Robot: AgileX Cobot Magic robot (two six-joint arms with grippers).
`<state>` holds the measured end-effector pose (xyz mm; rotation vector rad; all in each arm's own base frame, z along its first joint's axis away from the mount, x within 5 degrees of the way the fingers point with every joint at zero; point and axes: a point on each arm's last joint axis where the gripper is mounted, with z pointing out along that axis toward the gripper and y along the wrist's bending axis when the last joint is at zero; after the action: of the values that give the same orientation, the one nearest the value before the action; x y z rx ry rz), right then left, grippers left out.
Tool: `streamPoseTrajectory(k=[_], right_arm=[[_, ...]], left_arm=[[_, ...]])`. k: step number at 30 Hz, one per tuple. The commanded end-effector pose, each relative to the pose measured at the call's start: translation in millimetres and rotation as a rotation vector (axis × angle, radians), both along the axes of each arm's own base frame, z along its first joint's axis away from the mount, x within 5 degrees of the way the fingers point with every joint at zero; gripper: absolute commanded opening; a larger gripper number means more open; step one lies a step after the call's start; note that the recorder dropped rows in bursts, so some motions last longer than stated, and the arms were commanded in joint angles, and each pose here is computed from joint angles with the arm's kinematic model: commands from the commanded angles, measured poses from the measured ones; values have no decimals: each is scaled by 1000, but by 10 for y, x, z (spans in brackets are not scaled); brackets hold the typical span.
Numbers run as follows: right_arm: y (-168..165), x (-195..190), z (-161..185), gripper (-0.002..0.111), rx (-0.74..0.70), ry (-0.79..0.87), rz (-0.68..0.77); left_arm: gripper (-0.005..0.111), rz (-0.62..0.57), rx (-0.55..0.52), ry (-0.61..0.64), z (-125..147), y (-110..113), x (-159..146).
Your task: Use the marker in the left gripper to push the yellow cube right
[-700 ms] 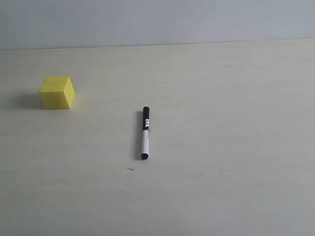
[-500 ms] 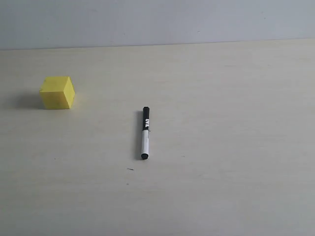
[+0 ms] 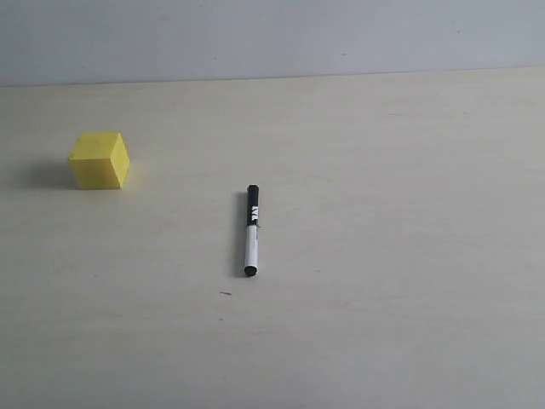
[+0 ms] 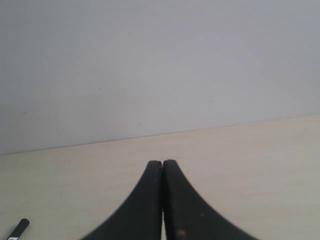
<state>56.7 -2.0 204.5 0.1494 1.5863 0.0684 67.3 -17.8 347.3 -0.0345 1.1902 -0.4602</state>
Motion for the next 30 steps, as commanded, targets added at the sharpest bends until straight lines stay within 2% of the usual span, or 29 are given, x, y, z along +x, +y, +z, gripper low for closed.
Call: streamPoseTrajectory(k=[1, 2, 3, 5, 6, 7, 9, 11, 12, 13, 15, 16, 18, 20, 22, 26, 28, 30], right_arm=[[-2, -3, -8, 0, -8, -5, -4], [-2, -3, -8, 0, -8, -5, -4], [-2, -3, -8, 0, -8, -5, -4], [-2, -3, -8, 0, -8, -5, -4], [-2, -3, -8, 0, -8, -5, -4], [-2, -3, -8, 0, -8, -5, -4], [-2, -3, -10, 0, -7, -3, -3], [-2, -3, -10, 0, -7, -3, -3], [-2, -3, -11, 0, -7, -2, -3], [-2, -3, -12, 0, -7, 0, -3], [-2, -3, -12, 0, -7, 0, -3], [-2, -3, -12, 0, -7, 0, -3], [-2, -3, -12, 0, -7, 0, -3], [-2, -3, -12, 0, -7, 0, -3], [-2, -3, -12, 0, -7, 0, -3], [-2, -3, -12, 0, -7, 0, -3], [-2, -3, -12, 0, -7, 0, -3], [-2, -3, -12, 0, -7, 0, -3]], left_arm=[[0, 143, 326, 72, 482, -10, 414], [0, 195, 442, 73, 551, -1, 488], [0, 265, 617, 66, 623, 10, 588], [0, 400, 822, 85, 688, 79, 712], [0, 516, 906, 129, 713, 165, 800], [0, 595, 926, 175, 718, 235, 855], [0, 765, 928, 372, 659, 419, 1010], [0, 809, 1006, 630, 525, 518, 1205], [0, 755, 1075, 821, 384, 519, 1359], [0, 699, 1046, 935, 348, 490, 1461], [0, 485, 883, 1230, 205, 322, 1724], [0, 373, 823, 1318, 162, 208, 1824], [0, 74, 683, 1446, 56, -152, 2031], [0, -173, 621, 1453, -66, -530, 2150], [0, -323, 600, 1400, -191, -971, 2225], [3, -431, 612, 1287, -422, -1707, 2265], [11, -468, 615, 1267, -529, -2002, 2290], [22, -486, 610, 1286, -598, -2201, 2328]])
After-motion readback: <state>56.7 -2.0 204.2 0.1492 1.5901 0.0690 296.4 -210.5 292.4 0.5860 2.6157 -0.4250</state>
